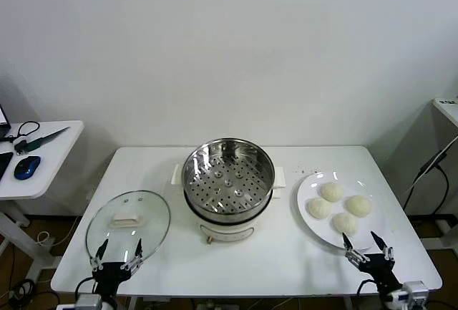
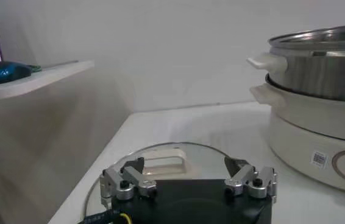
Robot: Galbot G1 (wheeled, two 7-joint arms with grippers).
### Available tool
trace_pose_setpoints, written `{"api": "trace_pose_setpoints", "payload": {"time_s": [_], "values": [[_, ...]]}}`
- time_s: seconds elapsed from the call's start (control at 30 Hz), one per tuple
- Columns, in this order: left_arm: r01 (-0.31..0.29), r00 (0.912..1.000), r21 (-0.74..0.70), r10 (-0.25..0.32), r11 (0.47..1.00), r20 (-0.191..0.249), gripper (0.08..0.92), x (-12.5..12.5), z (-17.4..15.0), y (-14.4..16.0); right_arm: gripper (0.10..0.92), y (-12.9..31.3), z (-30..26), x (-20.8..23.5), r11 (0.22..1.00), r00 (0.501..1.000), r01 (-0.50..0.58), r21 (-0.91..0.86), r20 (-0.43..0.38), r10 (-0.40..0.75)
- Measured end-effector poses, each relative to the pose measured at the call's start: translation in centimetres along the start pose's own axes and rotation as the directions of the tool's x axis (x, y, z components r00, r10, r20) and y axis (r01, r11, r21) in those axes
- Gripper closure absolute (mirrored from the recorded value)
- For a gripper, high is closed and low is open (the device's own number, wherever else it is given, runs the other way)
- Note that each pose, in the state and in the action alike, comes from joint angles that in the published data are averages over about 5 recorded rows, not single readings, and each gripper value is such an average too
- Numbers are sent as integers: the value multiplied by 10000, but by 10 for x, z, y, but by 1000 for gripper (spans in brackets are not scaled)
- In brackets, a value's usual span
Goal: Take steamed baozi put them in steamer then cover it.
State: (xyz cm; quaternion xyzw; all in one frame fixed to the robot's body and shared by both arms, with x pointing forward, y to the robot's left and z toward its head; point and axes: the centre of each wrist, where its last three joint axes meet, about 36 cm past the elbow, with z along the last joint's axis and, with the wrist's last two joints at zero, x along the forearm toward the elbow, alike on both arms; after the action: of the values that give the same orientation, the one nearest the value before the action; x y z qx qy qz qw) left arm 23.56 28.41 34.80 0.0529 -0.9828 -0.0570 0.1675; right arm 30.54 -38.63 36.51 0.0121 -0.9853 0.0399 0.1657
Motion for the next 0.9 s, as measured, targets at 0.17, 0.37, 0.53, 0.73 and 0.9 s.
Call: {"api": "trace_pose_setpoints", "payload": {"time_s": [0.17,0.37,0.53,0.73,0.9], "values": [[-54,10000,-35,55,10000,47,177,-1,-1,0,200,-20,-38,-43,9958,9994,289,874,155,-304],[-92,9999,-31,92,10000,137,177,-4,-2,-1,200,-50,-111,-112,9299,9827,1816,3197,-233,-1839],[-153,9997,-11,153,9999,169,177,-6,-2,-4,200,-74,-173,-157,7350,9238,3721,5668,-1495,-3524],[-213,9997,-5,213,9998,153,177,-8,1,-6,200,-96,-232,-195,4001,7977,5818,7081,-4010,-4503],[-227,9996,-10,227,9997,144,177,-8,4,-7,200,-106,-274,-220,1915,6908,7028,6851,-5930,-4137]]}}
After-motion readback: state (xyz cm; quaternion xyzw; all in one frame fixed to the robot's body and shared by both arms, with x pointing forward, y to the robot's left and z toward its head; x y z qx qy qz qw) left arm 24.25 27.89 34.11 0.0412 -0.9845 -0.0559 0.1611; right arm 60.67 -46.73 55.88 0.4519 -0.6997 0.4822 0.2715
